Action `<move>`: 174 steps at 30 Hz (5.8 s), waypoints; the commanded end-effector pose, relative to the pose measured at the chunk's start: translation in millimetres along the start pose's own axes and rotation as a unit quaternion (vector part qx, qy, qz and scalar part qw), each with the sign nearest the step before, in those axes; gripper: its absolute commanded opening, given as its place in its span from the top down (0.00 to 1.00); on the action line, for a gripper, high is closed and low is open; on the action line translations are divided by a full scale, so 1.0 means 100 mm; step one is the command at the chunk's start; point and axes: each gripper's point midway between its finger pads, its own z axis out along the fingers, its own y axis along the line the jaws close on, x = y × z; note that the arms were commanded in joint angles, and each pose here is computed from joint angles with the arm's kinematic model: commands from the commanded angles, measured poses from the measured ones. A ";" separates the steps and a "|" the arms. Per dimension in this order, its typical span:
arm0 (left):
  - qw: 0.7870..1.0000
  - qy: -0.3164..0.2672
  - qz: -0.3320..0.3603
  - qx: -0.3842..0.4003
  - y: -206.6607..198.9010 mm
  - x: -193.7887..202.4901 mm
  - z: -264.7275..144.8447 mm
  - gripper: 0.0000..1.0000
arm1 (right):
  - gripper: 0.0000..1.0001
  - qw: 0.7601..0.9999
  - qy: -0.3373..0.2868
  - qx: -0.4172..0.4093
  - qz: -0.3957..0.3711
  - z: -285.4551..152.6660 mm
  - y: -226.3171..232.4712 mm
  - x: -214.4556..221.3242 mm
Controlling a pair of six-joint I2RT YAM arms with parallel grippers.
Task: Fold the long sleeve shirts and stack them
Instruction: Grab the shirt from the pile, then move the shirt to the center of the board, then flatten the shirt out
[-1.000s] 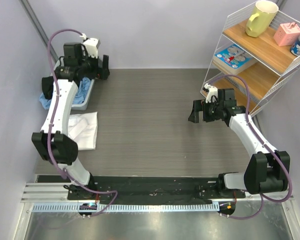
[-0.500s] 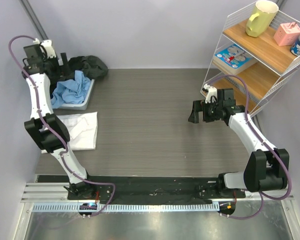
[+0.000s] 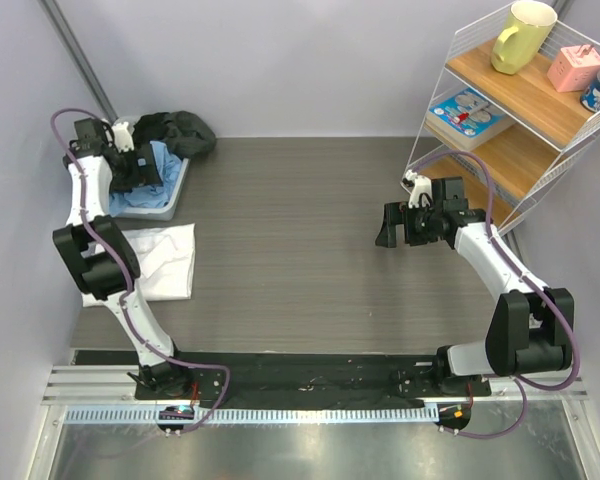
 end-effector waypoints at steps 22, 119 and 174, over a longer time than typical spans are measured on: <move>0.958 -0.284 0.024 0.039 -0.73 -1.52 -1.63 1.00 | 0.00 1.000 -0.027 -0.013 -0.009 -0.10 0.08 -0.21; 0.951 0.128 0.107 0.261 -2.17 1.85 -0.36 0.28 | 0.00 0.950 -0.118 0.018 -0.290 -0.33 0.93 -1.34; 0.734 -0.174 0.242 0.610 -4.77 -0.16 -2.89 1.00 | 0.00 0.859 -0.291 -0.218 -0.361 -0.88 2.30 -1.96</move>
